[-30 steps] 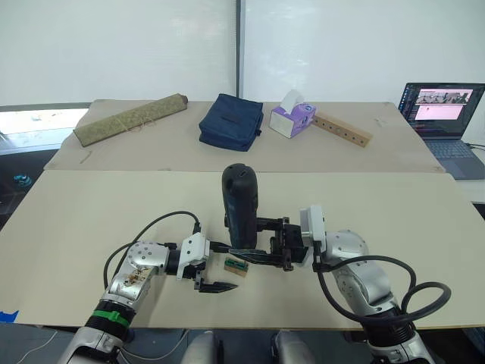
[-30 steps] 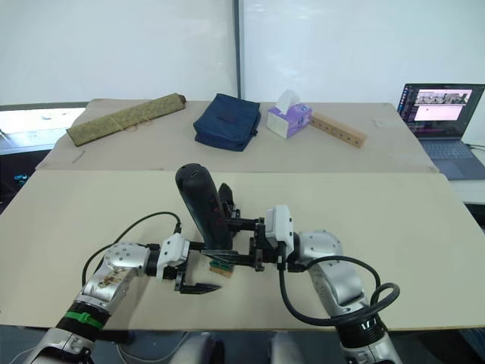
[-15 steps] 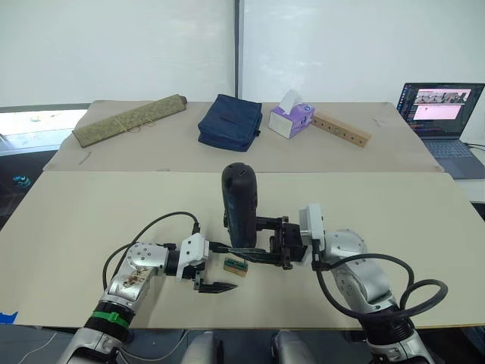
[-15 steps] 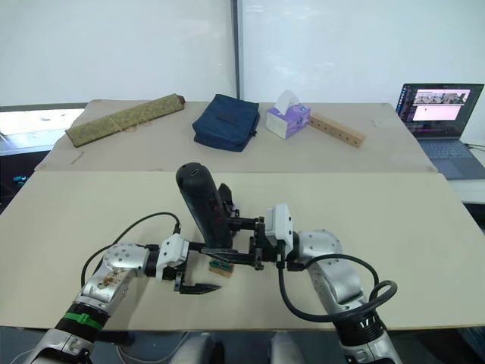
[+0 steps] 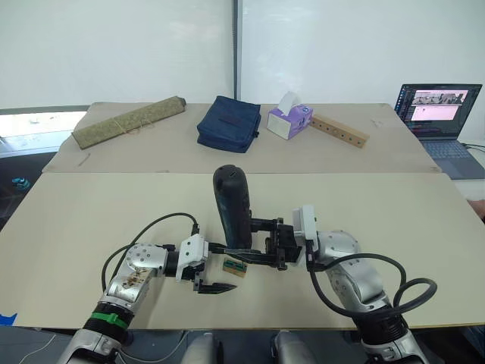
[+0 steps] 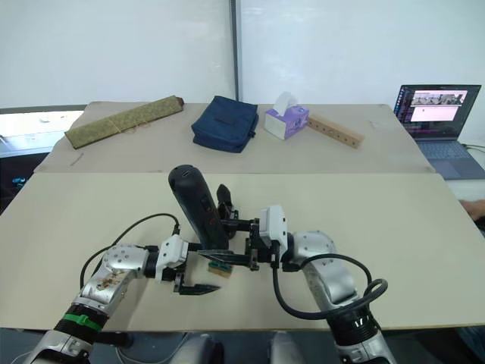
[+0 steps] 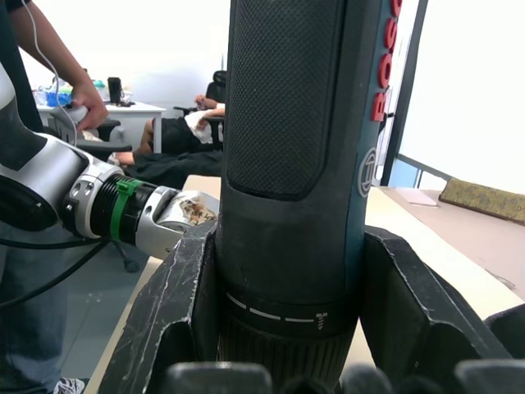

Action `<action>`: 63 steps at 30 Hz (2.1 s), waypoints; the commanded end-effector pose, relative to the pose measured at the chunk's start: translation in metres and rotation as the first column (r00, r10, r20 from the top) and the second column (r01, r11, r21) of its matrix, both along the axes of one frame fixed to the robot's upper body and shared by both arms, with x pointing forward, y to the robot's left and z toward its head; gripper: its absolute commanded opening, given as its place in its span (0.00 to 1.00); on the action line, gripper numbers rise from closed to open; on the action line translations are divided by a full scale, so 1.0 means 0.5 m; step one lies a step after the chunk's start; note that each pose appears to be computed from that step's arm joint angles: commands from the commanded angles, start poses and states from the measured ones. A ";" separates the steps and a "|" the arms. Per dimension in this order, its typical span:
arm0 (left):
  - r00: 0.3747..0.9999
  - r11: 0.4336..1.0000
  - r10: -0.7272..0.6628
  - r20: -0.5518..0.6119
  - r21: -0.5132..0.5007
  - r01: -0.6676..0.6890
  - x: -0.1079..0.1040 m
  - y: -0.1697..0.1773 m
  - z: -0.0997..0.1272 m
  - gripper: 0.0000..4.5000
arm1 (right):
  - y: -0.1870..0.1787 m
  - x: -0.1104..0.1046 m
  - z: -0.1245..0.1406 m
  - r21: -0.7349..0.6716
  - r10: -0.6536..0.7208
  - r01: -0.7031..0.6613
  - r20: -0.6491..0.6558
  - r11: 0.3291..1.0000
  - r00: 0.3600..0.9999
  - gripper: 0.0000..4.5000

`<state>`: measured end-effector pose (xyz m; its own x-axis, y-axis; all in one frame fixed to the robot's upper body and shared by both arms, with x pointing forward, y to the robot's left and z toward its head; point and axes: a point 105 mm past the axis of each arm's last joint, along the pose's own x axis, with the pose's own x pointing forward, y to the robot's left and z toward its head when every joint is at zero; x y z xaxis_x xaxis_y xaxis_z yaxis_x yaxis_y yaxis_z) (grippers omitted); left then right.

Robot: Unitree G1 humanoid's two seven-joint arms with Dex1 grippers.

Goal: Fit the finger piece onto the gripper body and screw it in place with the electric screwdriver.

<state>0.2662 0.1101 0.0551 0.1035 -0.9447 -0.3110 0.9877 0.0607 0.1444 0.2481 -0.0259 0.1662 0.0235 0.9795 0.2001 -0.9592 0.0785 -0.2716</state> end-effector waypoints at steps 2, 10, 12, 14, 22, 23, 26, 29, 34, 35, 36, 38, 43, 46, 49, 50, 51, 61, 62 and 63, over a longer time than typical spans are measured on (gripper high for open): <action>0.999 0.999 0.008 -0.043 0.044 -0.006 -0.009 0.012 -0.025 1.00 | 0.003 -0.006 0.021 0.020 0.022 -0.023 0.060 1.000 0.998 0.43; 0.999 0.999 0.020 -0.031 0.029 -0.019 -0.004 0.014 -0.018 1.00 | -0.002 -0.013 0.043 0.038 0.044 -0.047 0.091 0.998 0.995 0.43; 0.999 1.000 0.023 -0.025 0.016 -0.022 -0.004 0.016 -0.010 1.00 | -0.003 -0.015 0.054 0.044 0.051 -0.056 0.103 0.997 0.993 0.43; 1.000 1.000 0.023 -0.015 -0.003 -0.023 -0.005 0.020 0.001 1.00 | -0.004 -0.018 0.065 0.050 0.059 -0.065 0.111 0.997 0.992 0.43; 0.999 0.996 0.041 0.020 -0.078 -0.039 -0.007 0.046 0.057 1.00 | -0.011 -0.030 0.102 0.072 0.085 -0.093 0.109 0.993 0.990 0.43; 0.999 0.996 0.039 0.030 -0.082 -0.036 -0.008 0.048 0.063 1.00 | -0.011 -0.032 0.105 0.072 0.089 -0.097 0.110 0.993 0.990 0.43; 0.998 0.991 0.044 0.053 -0.132 -0.036 -0.013 0.051 0.095 1.00 | -0.014 -0.037 0.117 0.077 0.093 -0.102 0.116 0.992 0.989 0.43; 0.997 0.984 0.044 0.065 -0.175 -0.032 -0.022 0.053 0.125 1.00 | -0.017 -0.040 0.132 0.088 0.088 -0.099 0.124 0.991 0.988 0.43; 0.998 0.972 0.043 0.036 -0.233 -0.033 -0.038 0.060 0.169 1.00 | -0.029 -0.045 0.161 0.107 0.071 -0.086 0.131 0.991 0.989 0.43; 0.998 0.970 0.052 0.035 -0.239 -0.042 -0.038 0.063 0.176 1.00 | -0.033 -0.045 0.168 0.111 0.065 -0.080 0.131 0.991 0.989 0.43; 0.998 0.968 0.059 0.031 -0.247 -0.050 -0.038 0.067 0.184 1.00 | -0.037 -0.044 0.174 0.114 0.058 -0.074 0.132 0.991 0.990 0.43; 0.997 0.963 0.074 0.025 -0.263 -0.065 -0.036 0.073 0.196 1.00 | -0.043 -0.042 0.184 0.119 0.046 -0.062 0.131 0.991 0.990 0.43; 0.991 0.931 0.132 -0.025 -0.341 -0.133 -0.018 0.094 0.250 1.00 | -0.075 -0.023 0.218 0.126 -0.010 -0.008 0.138 0.992 0.990 0.43; 0.980 0.909 0.198 -0.023 -0.369 -0.193 0.006 0.107 0.263 1.00 | -0.090 -0.009 0.228 0.134 -0.037 0.020 0.127 0.991 0.991 0.43; 0.967 0.902 0.254 -0.004 -0.360 -0.238 0.033 0.121 0.262 1.00 | -0.107 0.014 0.236 0.143 -0.075 0.058 0.117 0.988 0.990 0.43; 0.965 0.904 0.263 -0.001 -0.348 -0.247 0.039 0.123 0.258 1.00 | -0.110 0.021 0.237 0.145 -0.084 0.066 0.115 0.987 0.990 0.43; 0.965 0.907 0.262 0.002 -0.341 -0.246 0.041 0.124 0.256 1.00 | -0.113 0.027 0.239 0.147 -0.090 0.073 0.113 0.986 0.989 0.43; 0.974 0.939 0.224 0.037 -0.274 -0.206 0.067 0.119 0.226 1.00 | -0.105 0.091 0.262 0.196 -0.126 0.111 0.067 0.974 0.990 0.43; 0.975 0.941 0.220 0.039 -0.271 -0.202 0.070 0.116 0.223 1.00 | -0.100 0.097 0.264 0.200 -0.128 0.114 0.061 0.973 0.990 0.43; 0.975 0.942 0.218 0.040 -0.270 -0.199 0.072 0.114 0.222 1.00 | -0.097 0.100 0.265 0.204 -0.127 0.113 0.056 0.972 0.990 0.43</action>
